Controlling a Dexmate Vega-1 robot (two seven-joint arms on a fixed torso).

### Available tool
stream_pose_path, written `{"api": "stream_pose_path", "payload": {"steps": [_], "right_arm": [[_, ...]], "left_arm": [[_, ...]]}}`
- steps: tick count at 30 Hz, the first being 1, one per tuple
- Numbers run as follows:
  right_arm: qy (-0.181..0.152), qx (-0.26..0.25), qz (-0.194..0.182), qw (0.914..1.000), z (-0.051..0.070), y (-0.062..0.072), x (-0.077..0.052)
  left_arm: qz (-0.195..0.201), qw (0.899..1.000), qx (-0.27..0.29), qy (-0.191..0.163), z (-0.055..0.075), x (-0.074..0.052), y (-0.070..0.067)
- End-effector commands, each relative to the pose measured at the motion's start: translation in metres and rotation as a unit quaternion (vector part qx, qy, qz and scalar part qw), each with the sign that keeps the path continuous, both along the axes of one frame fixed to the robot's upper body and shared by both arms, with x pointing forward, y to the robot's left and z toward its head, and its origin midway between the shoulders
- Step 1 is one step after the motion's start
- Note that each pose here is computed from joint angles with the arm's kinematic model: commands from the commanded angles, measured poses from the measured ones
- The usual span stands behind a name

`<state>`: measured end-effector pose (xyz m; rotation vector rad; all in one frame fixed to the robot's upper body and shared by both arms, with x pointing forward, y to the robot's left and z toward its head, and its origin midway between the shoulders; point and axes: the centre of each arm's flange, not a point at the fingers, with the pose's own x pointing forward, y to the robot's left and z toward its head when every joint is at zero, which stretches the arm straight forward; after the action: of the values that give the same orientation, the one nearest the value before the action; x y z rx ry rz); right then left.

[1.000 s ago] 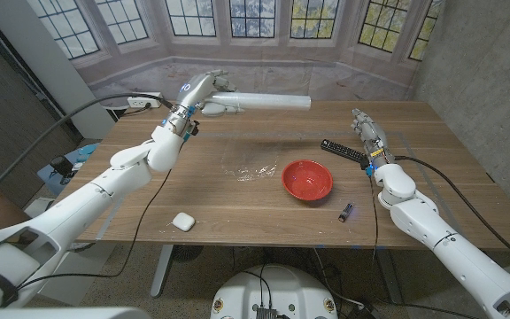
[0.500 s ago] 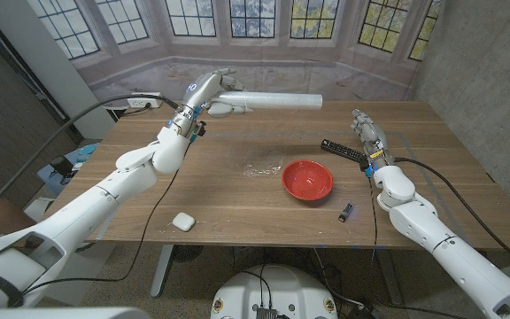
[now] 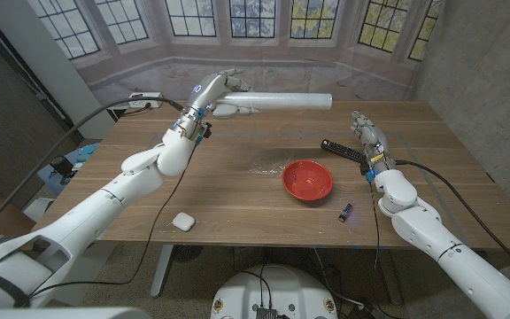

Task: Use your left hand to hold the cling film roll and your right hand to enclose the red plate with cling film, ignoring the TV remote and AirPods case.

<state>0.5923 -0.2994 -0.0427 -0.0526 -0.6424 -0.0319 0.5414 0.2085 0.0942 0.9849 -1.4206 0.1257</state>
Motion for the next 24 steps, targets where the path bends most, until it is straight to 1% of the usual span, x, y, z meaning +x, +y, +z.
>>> {"api": "stream_pose_path", "payload": {"steps": [1,4,9,15,24], "right_arm": [[0.004,-0.046,-0.022,0.9987,0.001,0.006,-0.018],[0.004,-0.049,-0.025,0.9985,0.001,0.006,-0.019],[0.003,-0.049,-0.029,0.9984,0.000,0.007,-0.022],[0.004,-0.046,-0.030,0.9985,-0.003,0.009,-0.021],[0.004,-0.047,-0.033,0.9983,-0.002,0.008,-0.019]], "left_arm": [[-0.025,1.000,-0.006,0.004,0.000,-0.007,-0.008],[-0.028,1.000,-0.008,0.005,0.000,-0.009,-0.008],[-0.037,0.999,-0.014,0.007,-0.004,-0.016,-0.010],[-0.048,0.999,-0.018,0.013,-0.008,-0.022,-0.011],[-0.066,0.997,-0.022,0.018,-0.011,-0.031,-0.017]]}}
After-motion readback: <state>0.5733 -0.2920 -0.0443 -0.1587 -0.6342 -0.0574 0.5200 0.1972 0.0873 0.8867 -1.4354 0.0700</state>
